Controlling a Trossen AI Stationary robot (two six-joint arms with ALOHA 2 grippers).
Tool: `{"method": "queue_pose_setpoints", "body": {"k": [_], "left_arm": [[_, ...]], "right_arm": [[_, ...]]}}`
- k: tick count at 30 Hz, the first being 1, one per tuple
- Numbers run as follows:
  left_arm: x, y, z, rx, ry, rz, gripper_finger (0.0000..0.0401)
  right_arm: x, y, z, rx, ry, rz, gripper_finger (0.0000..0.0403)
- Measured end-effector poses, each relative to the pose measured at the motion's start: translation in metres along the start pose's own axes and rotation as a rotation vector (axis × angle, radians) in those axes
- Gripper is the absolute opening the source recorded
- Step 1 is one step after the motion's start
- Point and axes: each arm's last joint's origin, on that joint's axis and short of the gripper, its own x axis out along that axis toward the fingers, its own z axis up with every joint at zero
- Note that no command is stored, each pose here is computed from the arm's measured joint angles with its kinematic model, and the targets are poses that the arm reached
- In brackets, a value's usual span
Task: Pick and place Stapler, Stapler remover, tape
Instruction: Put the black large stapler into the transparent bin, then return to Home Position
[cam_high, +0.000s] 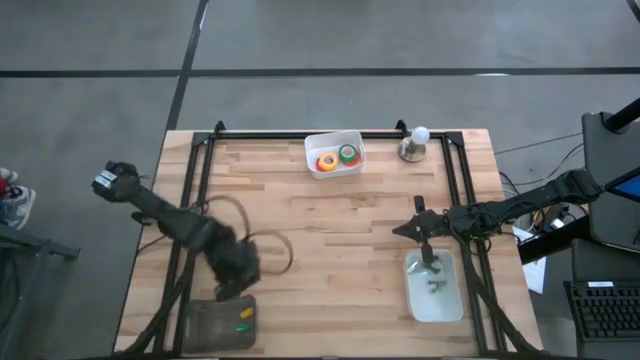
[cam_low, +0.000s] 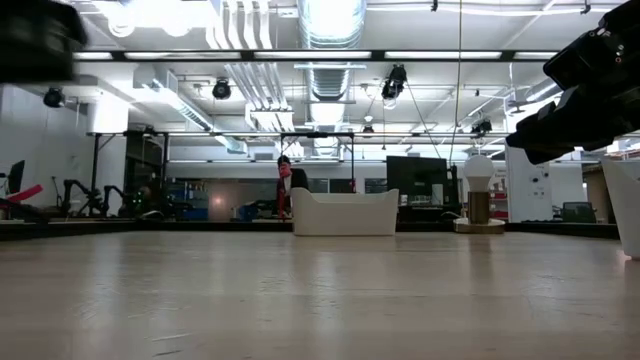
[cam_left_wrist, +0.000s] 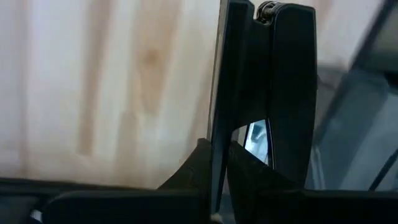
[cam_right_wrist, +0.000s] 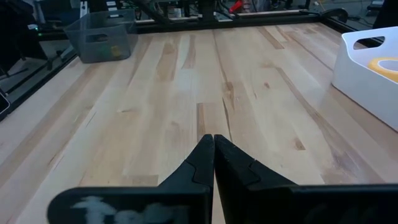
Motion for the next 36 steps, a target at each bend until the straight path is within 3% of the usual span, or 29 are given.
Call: {"method": "queue_pose_setpoints", "body": {"k": [7,12,18,27,36], "left_arm": [[0.018,-0.037,-0.046,-0.079,0.051,0.031,0.004],[0.037,-0.058,-0.061,-0.089,0.044,-0.037,0.0031],[0.063,-0.066,-0.061,-0.073,0.025,-0.038,0.0035],[0.101,-0.058,-0.064,-0.08,0.156,0.019,0.0037],[0.097,-0.056,-0.06,-0.194,0.088,0.03,0.0104]], "right_arm": [[0.0,0.0,0.0,0.0,0.004,-0.001,0.0008],[0.0,0.0,-0.001,-0.001,0.006,-0.004,0.0008],[0.0,0.0,-0.001,-0.001,0.005,-0.009,0.0008],[0.0,0.0,-0.001,0.003,0.005,-0.01,0.0008],[0.0,-0.001,-0.002,0.013,0.014,-0.011,0.0008]]}}
